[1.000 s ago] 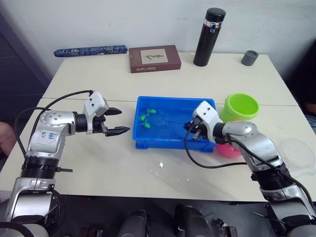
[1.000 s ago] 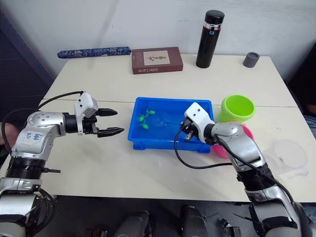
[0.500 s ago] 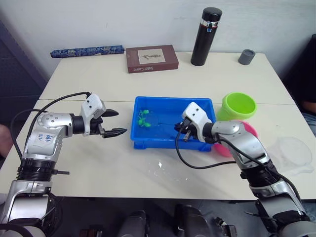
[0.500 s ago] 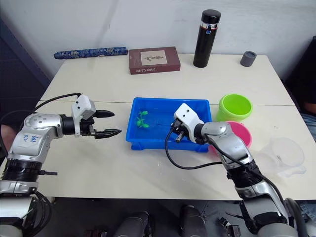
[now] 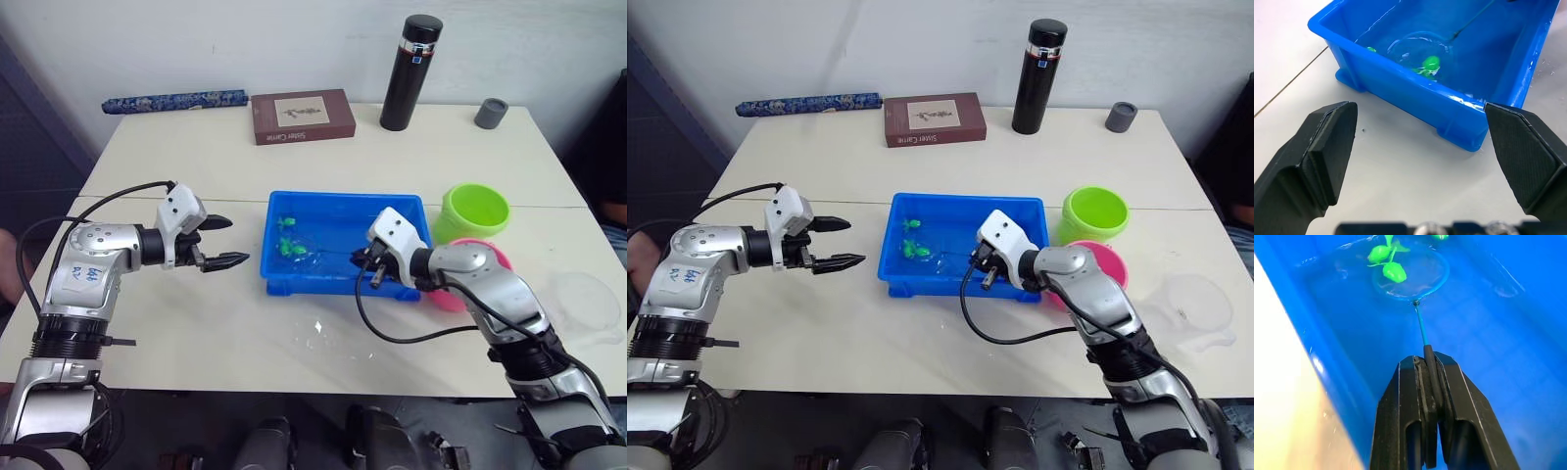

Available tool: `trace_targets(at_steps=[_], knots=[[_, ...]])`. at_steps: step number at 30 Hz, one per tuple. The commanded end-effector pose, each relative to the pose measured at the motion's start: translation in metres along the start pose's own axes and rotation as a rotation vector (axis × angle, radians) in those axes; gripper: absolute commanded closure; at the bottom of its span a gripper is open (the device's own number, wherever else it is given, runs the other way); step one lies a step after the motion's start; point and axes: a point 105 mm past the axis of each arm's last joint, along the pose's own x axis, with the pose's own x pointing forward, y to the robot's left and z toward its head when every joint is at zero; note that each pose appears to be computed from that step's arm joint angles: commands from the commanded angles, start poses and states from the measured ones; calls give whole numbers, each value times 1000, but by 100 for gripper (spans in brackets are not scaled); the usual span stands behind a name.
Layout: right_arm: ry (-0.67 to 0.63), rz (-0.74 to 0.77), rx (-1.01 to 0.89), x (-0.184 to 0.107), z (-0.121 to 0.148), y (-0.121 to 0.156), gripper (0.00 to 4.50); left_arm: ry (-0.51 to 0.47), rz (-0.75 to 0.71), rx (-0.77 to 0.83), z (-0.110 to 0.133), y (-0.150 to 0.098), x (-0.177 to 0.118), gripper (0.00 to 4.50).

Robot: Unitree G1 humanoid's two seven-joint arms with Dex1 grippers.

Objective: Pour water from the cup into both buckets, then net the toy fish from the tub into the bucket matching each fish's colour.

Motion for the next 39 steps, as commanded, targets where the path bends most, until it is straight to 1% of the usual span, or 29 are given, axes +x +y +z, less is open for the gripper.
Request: trace_targets(at_steps=[1,8,12,15,20,22,26,31,34,39], knots=[[-65,2,20,-16,17,1,450,-26,-9,46,11,1,3,5],[-35,-45,39,-31,8,-5,450,-54,-37,57,16,2,14,5],[-34,-69,48,-46,7,-9,450,-70,-57,63,20,1,21,5],[-21,-98,44,-59,3,-11,450,-138,-111,38,32,-7,33,5],[-61,-123,78,-79,6,-8,450,-200,-209,33,47,-23,52,5],[-73,-158,93,-90,6,-8,450,-226,-251,30,54,-29,59,5],[-98,-250,124,-118,9,-10,450,-267,-330,38,67,-41,76,5],[-90,-404,138,-155,9,-19,450,-334,-392,37,90,-48,91,5],[-82,-528,146,-183,8,-30,450,-380,-438,35,105,-55,98,5],[-29,-711,126,-218,2,-49,450,-403,-472,49,112,-64,108,5]])
